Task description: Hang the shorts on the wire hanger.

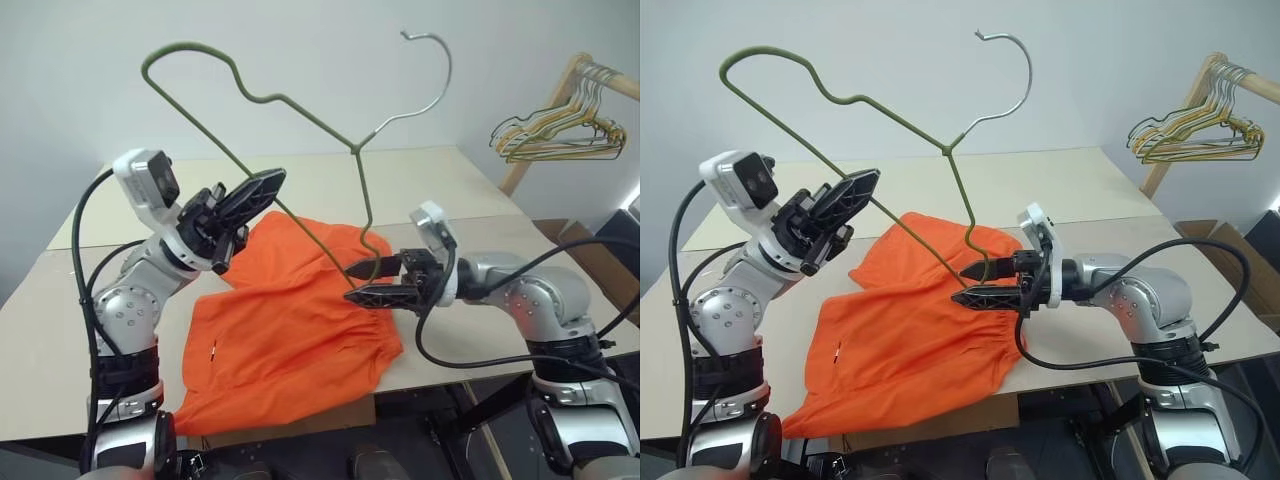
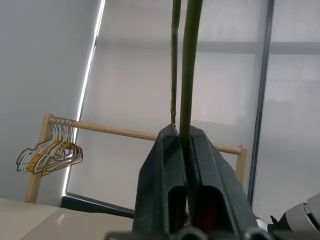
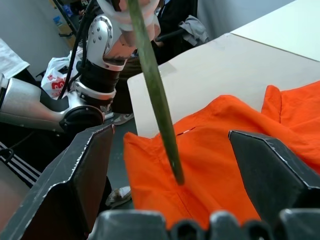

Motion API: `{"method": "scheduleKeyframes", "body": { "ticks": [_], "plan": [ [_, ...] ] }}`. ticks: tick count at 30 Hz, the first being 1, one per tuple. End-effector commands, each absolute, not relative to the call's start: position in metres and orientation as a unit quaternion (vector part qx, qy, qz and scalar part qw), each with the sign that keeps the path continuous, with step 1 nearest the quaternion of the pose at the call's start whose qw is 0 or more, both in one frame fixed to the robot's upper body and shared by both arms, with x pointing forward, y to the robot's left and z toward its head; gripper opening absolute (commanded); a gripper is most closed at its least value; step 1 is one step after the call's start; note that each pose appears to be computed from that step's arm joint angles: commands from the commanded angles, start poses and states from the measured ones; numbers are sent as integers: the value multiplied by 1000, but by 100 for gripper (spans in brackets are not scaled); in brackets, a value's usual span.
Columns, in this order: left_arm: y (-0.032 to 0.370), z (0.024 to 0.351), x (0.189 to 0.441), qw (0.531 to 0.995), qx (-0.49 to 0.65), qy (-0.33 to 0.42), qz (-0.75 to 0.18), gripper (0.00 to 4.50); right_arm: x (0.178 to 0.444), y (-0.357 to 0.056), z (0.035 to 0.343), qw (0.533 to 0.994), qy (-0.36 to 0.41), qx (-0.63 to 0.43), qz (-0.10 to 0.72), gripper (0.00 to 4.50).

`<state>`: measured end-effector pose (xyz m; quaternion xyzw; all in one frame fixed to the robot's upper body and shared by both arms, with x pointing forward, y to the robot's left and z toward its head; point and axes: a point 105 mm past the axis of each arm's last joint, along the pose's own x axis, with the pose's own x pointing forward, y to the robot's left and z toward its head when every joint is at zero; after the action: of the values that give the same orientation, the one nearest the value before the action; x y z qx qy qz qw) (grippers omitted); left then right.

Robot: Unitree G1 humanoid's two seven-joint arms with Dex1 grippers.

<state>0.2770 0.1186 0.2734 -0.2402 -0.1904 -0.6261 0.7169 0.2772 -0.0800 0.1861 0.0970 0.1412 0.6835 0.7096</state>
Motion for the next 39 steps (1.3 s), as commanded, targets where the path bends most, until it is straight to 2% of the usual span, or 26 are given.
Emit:
{"method": "scheduleKeyframes", "body": {
  "ticks": [1,10,11,13,14,17,21,24,27,31,36,39],
  "plan": [
    [116,279,272,715,-224,-206,-630,0,278,-81,197,714,126,83,683,342],
    [114,274,274,726,-208,-210,-621,0,282,-84,196,723,125,84,674,27],
    [113,272,274,730,-199,-215,-618,0,282,-84,196,723,125,85,674,3],
    [112,269,275,731,-197,-216,-616,0,282,-84,196,723,124,88,674,3],
    [110,264,277,736,-200,-200,-615,53,281,-84,198,723,120,89,674,0],
    [105,250,280,745,-189,-167,-617,142,279,-84,202,721,107,95,678,0],
    [91,201,284,779,-80,-52,-619,266,278,-90,216,726,78,128,671,0],
    [92,160,284,797,12,26,-603,372,275,-109,214,748,99,135,642,0],
    [100,145,282,801,63,47,-593,448,269,-132,199,769,155,144,603,0],
    [109,133,277,791,159,60,-588,448,256,-172,170,798,245,174,522,0],
    [113,128,271,758,245,70,-600,448,226,-218,135,817,330,213,422,0],
    [111,130,268,744,261,66,-611,448,201,-238,124,772,400,291,400,0]
  ]
}}
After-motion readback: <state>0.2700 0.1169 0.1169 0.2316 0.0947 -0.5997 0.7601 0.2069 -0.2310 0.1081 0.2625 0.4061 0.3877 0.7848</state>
